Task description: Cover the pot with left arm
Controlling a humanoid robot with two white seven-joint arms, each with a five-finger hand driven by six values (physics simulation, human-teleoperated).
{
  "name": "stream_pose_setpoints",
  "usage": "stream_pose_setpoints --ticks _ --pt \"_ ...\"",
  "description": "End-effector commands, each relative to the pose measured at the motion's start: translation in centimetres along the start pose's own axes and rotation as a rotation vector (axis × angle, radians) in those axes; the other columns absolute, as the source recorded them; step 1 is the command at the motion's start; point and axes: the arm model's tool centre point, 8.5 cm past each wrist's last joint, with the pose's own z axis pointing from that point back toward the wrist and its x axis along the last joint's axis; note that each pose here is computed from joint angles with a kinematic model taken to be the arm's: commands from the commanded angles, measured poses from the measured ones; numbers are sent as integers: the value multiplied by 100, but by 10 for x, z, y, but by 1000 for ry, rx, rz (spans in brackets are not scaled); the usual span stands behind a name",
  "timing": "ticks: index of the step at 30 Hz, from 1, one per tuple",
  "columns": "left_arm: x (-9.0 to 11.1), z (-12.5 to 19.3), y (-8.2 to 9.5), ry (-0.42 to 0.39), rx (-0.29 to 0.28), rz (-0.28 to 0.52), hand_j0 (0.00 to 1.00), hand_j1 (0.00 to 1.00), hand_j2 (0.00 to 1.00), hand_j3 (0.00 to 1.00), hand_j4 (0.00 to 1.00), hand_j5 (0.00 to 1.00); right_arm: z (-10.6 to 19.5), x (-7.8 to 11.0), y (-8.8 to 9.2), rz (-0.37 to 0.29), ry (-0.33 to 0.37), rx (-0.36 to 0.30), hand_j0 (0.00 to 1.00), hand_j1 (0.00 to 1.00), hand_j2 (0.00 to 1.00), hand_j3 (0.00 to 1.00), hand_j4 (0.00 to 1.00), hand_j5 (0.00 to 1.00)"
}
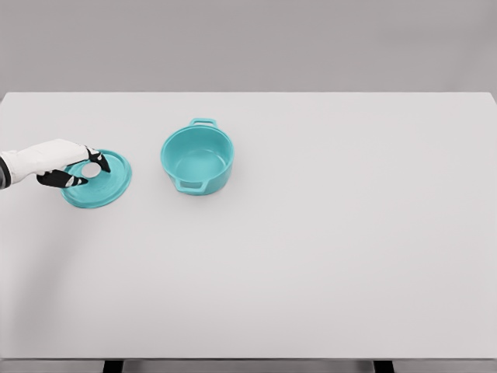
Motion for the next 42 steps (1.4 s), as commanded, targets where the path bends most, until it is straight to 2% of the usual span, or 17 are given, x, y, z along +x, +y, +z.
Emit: stream_pose_setpoints --ticks 1,5,18,20,42 --pt "0 0 0 0 3 4 54 54 54 54 54 54 0 0 0 0 1 0 100 100 100 100 100 100" --pt "0 0 1 -2 5 4 51 51 51 51 51 51 0 0 0 0 -1 0 100 100 100 100 100 100" --pt "2 1 6 -12 22 5 50 50 50 50 50 50 0 0 0 0 1 0 100 100 100 100 100 100" --pt "4 3 15 -16 36 -12 49 49 49 49 49 49 0 0 0 0 -1 0 100 100 100 100 100 100" --pt "27 7 58 -73 118 -97 49 49 49 49 49 49 0 0 0 0 -1 0 100 100 100 100 100 100"
